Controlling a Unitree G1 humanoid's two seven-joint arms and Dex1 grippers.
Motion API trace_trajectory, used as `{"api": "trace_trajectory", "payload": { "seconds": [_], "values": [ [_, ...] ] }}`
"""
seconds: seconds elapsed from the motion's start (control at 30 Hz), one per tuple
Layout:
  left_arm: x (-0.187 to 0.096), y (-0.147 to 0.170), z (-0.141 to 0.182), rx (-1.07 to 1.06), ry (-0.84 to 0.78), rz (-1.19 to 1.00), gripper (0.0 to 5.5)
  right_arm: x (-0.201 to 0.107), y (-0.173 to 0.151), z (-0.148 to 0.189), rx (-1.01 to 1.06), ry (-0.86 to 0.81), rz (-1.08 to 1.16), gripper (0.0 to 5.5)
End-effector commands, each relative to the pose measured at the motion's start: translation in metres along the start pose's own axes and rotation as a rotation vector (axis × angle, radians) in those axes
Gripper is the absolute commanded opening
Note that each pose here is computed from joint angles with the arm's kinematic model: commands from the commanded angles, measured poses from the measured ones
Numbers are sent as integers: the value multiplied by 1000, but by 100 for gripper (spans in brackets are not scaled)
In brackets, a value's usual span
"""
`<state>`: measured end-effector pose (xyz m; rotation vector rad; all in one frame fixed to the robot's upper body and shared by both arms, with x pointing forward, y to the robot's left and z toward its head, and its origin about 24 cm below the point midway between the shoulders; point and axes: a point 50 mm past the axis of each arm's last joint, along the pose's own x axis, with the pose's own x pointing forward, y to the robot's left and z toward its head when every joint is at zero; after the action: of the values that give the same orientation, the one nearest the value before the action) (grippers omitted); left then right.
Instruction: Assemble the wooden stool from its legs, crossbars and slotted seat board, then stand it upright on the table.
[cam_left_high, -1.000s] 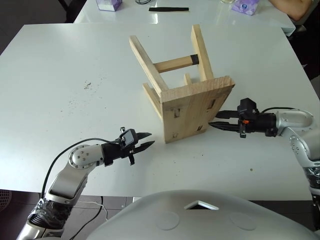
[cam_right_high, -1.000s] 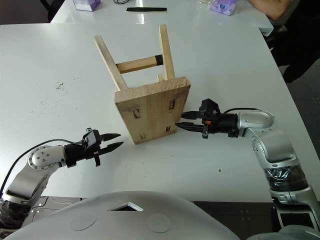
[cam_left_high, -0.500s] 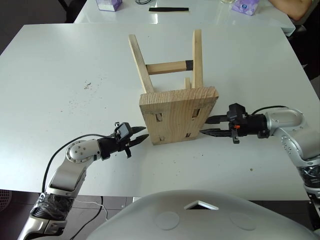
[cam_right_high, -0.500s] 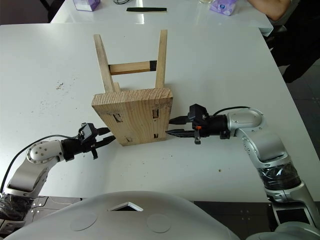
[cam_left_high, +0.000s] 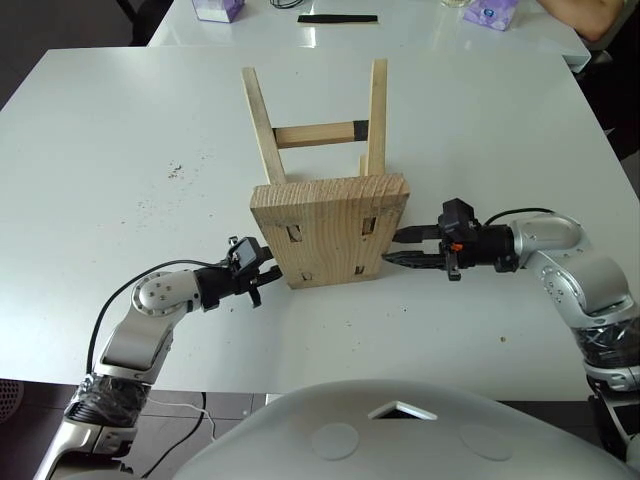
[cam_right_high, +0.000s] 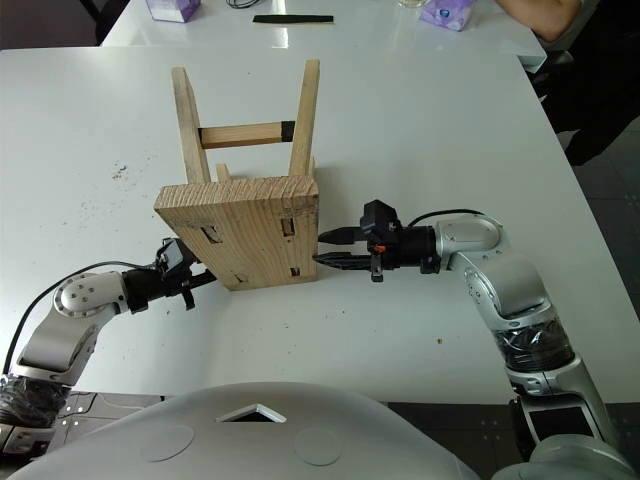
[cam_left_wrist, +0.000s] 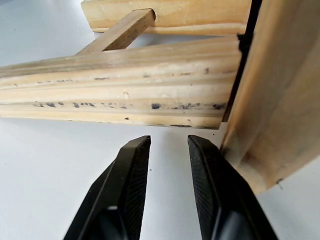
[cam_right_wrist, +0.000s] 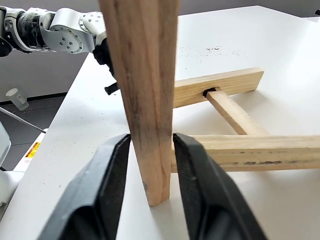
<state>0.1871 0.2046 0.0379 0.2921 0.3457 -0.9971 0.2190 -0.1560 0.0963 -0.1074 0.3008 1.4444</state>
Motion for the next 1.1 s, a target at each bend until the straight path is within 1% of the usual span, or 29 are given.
{"api": "trace_trajectory", "payload": {
  "seconds": [0.03, 0.1, 0.23, 0.47, 0.5, 0.53, 0.63, 0.73, 0.87, 0.97, 1.1],
  "values": [
    [-3, 6, -1, 26, 17, 9, 138, 1, 1, 9, -18, -12, 9, 229],
    [-4, 8, -3, 30, 23, 11, 138, 2, 3, 10, -9, -17, 36, 248],
    [-4, 12, -4, 37, 27, 17, 138, 5, 4, 12, -3, -17, 84, 248],
    [-1, 12, -7, 47, 29, 10, 138, 16, -1, 15, -13, -32, 106, 248],
    [-1, 12, -7, 46, 29, 12, 138, 17, -1, 15, -12, -34, 107, 230],
    [-1, 12, -7, 46, 28, 14, 138, 19, -2, 14, -11, -34, 108, 226],
    [0, 12, -8, 44, 25, 18, 138, 24, -3, 9, -3, -20, 108, 172],
    [1, 12, -9, 42, 22, 26, 138, 28, 0, 3, 15, -4, 134, 138],
    [0, 13, -11, 37, 20, 49, 138, 31, 3, 0, 36, -4, 154, 133],
    [-2, 18, -16, 24, 22, 93, 138, 34, 2, 5, 59, -51, 149, 133],
    [-16, 43, -34, -14, 58, 252, 138, 35, -3, 28, 64, -160, 116, 133]
  ]
}}
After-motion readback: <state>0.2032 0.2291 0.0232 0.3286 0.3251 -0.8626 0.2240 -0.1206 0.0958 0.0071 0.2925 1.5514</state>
